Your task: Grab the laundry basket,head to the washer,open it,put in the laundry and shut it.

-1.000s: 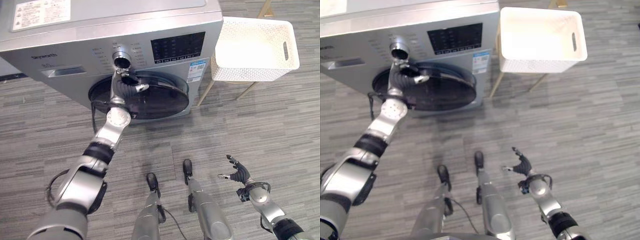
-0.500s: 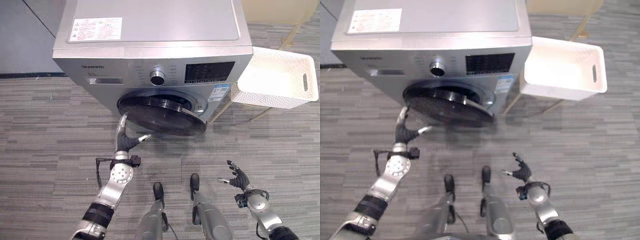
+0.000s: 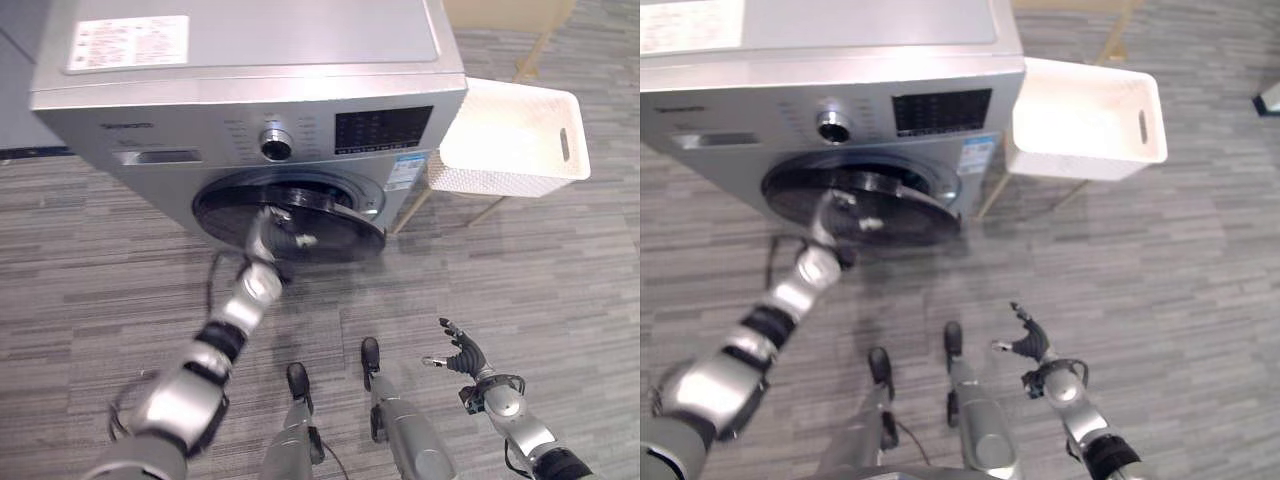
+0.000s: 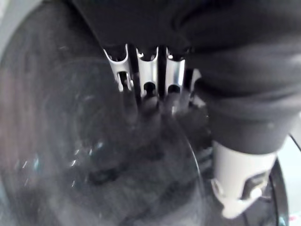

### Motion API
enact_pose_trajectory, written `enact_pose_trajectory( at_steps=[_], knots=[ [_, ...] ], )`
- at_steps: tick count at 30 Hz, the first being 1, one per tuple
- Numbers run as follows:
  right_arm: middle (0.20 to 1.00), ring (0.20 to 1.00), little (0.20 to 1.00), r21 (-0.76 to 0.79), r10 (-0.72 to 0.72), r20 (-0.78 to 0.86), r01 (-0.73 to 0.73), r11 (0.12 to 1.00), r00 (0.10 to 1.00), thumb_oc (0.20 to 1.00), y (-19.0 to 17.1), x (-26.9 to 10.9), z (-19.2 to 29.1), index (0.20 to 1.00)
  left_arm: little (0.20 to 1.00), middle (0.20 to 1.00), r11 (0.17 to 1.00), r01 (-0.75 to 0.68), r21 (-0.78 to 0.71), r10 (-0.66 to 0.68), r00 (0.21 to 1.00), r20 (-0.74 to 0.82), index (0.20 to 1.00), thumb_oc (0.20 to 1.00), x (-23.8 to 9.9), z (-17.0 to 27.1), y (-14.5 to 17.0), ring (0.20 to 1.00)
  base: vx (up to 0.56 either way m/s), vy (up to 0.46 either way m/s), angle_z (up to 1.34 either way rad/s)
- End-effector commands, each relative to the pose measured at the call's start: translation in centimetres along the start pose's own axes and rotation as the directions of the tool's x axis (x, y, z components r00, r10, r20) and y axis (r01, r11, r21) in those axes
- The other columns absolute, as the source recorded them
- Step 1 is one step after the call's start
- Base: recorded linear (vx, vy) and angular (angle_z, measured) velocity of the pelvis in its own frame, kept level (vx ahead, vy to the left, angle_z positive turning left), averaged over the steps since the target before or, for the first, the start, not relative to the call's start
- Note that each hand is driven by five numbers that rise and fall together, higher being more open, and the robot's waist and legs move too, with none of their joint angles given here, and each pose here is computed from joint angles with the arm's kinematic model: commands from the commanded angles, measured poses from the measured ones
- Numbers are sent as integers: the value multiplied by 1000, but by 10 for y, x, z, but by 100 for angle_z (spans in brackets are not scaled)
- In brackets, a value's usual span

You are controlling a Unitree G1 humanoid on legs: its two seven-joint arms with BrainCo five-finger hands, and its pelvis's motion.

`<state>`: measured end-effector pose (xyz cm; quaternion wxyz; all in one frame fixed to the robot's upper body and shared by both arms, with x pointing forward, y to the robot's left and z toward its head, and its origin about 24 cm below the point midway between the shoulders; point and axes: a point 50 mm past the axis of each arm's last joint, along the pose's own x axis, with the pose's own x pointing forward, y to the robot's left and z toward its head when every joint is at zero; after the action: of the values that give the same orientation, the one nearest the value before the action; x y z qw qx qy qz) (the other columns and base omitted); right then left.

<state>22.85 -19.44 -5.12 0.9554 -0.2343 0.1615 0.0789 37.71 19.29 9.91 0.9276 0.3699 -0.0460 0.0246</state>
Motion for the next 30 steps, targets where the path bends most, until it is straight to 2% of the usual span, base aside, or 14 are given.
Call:
enact_pose_trajectory(
  at_steps=[1, 4, 7, 11, 14, 19, 20, 21, 22, 23, 25, 26, 28, 30],
  knots=[
    [1000, 1000, 1000, -4, -38, 88, 38, 999, 995, 1000, -18, 5, 16, 1000, 1000, 1000, 995, -102, 20, 98, 985, 143, 1000, 1000, 24, 42, 31, 1000, 32, 18, -32],
    [1000, 1000, 1000, 0, -40, 113, 40, 999, 993, 1000, -21, 6, 21, 1000, 1000, 1000, 979, -196, 51, 186, 970, 158, 1000, 1000, 35, 54, 68, 1000, 15, 18, -15],
    [1000, 1000, 1000, 1, -37, 123, 37, 999, 992, 1000, -22, 7, 23, 1000, 1000, 1000, 971, -232, 61, 220, 963, 154, 1000, 1000, 36, 52, 83, 1000, 23, 31, -27],
    [1000, 1000, 1000, 7, -42, 114, 42, 999, 993, 1000, -22, 5, 20, 1000, 1000, 1000, 975, -222, 27, 216, 965, 148, 1000, 1000, 29, 43, 76, 1000, 24, 19, -15],
    [1000, 1000, 1000, 11, -62, 89, 61, 998, 994, 1000, -25, 1, 12, 1000, 1000, 1000, 985, -169, -23, 171, 976, 132, 1000, 1000, 15, 26, 53, 1000, 28, 7, -4],
    [1000, 1000, 1000, 19, -108, 4, 108, 994, 994, 1000, -29, -6, -6, 1000, 1000, 1000, 973, 2, -230, -5, 1000, -11, 1000, 1000, -48, -31, -19, 1000, 101, -25, 4],
    [1000, 1000, 1000, 12, -110, -53, 111, 994, 993, 1000, -29, -9, -17, 1000, 1000, 1000, 947, 53, -316, -89, 991, -99, 1000, 1000, -80, -56, -43, 1000, 115, -33, 28],
    [1000, 1000, 1000, 12, -110, -52, 110, 994, 993, 1000, -29, -9, -17, 1000, 1000, 1000, 947, 53, -316, -89, 991, -99, 1000, 1000, -80, -56, -43, 1000, 136, -23, 27],
    [1000, 1000, 1000, 4, -111, -114, 112, 994, 987, 1000, -27, -12, -29, 1000, 1000, 1000, 927, 101, -361, -183, 963, -199, 1000, 1000, -115, -82, -63, 1000, 55, -3, 15],
    [1000, 1000, 1000, 4, -110, -115, 111, 994, 987, 1000, -27, -13, -30, 1000, 1000, 1000, 927, 101, -361, -183, 962, -201, 1000, 1000, -115, -82, -63, 1000, 86, -8, 10],
    [1000, 1000, 1000, -2, -104, -184, 105, 994, 978, 1000, -24, -17, -43, 1000, 1000, 1000, 897, 126, -424, -287, 895, -342, 1000, 1000, -162, -114, -80, 1000, 69, -5, 27],
    [1000, 1000, 1000, -2, -103, -184, 105, 994, 978, 1000, -24, -17, -43, 1000, 1000, 1000, 897, 126, -424, -287, 895, -342, 1000, 1000, -162, -114, -80, 1000, 63, -5, 27],
    [1000, 1000, 1000, 1, -93, -242, 97, 995, 966, 1000, -21, -23, -56, 1000, 1000, 1000, 878, 119, -463, -350, 819, -454, 1000, 1000, -200, -137, -88, 1000, 46, -13, 18],
    [1000, 1000, 1000, 17, -80, -295, 89, 996, 952, 1000, -16, -26, -66, 1000, 1000, 1000, 876, 99, -473, -368, 770, -521, 1000, 1000, -220, -150, -91, 1000, 44, -3, 24]
  ],
)
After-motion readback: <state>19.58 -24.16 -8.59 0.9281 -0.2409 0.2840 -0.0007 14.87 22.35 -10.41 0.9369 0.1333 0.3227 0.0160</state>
